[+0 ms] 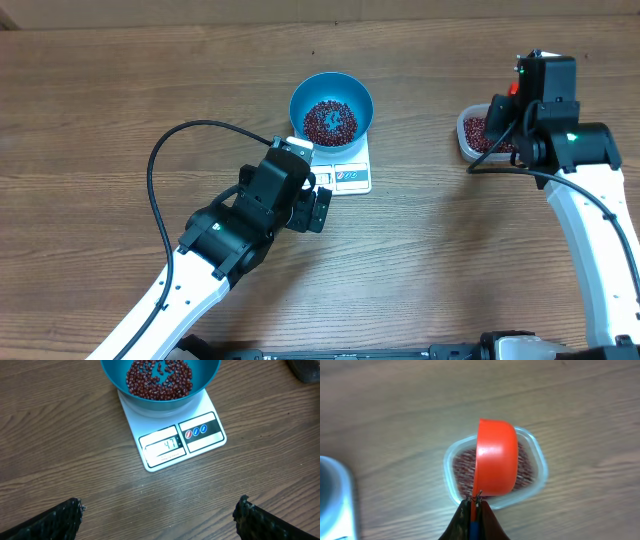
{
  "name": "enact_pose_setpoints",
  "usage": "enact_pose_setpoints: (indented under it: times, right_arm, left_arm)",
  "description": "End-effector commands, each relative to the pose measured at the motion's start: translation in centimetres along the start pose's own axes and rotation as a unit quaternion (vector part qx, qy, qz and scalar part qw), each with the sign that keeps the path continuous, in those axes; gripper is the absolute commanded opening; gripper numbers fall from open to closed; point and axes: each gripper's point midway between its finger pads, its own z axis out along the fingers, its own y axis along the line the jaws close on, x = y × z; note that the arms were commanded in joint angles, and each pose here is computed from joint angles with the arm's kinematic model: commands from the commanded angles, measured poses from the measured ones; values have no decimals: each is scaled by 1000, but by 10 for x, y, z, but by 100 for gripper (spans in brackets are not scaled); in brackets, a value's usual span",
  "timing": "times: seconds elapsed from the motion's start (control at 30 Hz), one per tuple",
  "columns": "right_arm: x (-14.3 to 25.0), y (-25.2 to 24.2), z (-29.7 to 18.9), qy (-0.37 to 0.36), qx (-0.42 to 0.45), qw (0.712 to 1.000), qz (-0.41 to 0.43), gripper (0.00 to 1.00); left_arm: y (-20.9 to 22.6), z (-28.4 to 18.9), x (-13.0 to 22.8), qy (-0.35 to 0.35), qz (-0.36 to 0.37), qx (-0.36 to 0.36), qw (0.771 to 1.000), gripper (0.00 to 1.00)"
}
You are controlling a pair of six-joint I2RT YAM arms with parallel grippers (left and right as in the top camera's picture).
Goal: Scoop item into bowl and weigh 150g on scale
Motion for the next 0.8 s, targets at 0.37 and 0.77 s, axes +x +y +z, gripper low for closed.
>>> enact_pose_setpoints:
  times: [0.37,0.77]
  right_arm:
    - [43,-28,79,110,138,981,-76,4]
    - [52,-42,108,134,139,979,-64,4]
  left_arm:
    - [1,0,0,-3,-6,-5,1000,99]
    - [1,0,0,-3,-6,-5,1000,100]
